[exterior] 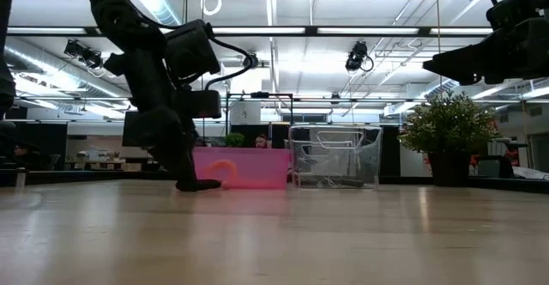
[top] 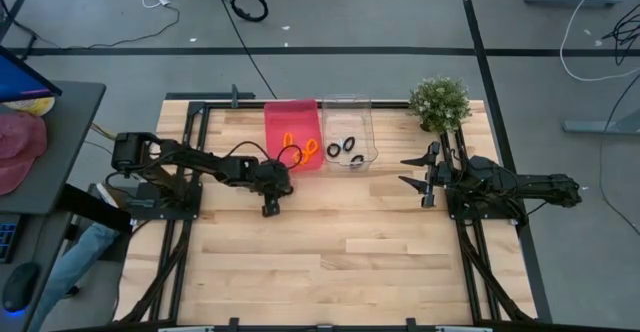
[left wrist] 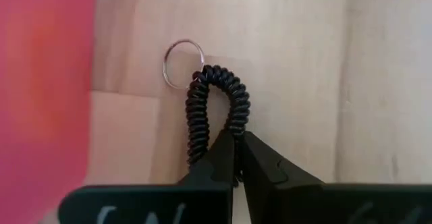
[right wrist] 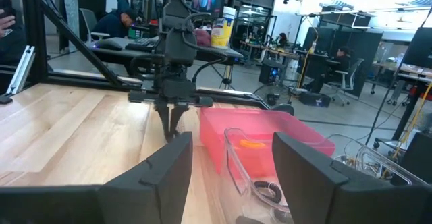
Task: Sort spring keychains
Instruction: Put the black spring keychain into the transparent bin
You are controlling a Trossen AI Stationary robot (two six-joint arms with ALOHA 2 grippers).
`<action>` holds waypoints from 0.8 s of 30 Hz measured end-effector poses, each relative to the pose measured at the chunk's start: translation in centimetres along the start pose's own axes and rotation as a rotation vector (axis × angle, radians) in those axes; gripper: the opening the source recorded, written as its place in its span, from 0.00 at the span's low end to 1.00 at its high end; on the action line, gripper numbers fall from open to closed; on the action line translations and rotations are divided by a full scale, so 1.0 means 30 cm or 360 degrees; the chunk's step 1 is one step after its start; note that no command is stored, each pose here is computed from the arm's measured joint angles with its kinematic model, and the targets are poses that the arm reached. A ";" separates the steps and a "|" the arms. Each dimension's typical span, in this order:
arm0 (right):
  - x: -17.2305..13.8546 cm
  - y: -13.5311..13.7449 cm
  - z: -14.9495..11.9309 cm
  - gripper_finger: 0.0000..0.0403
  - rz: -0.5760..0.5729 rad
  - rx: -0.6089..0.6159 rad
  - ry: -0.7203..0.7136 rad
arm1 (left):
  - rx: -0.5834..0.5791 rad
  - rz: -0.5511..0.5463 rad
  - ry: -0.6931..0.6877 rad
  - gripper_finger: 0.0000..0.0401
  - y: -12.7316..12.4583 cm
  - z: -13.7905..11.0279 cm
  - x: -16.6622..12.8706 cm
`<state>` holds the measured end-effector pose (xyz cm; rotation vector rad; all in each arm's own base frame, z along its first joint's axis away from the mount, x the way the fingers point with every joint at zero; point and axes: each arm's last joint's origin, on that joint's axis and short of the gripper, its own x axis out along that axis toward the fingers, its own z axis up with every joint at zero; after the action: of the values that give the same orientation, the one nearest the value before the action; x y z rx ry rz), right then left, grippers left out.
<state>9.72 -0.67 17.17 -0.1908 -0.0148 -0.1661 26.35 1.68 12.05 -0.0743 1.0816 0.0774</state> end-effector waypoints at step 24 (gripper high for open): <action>0.000 0.000 0.000 0.52 0.0000 0.0000 0.0000 | 0.0378 0.0480 -0.0600 0.02 -0.116 0.277 -0.123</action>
<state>9.72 -0.68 17.17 -0.1905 -0.0148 -0.1662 32.27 -1.07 19.27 0.3081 0.7114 0.2247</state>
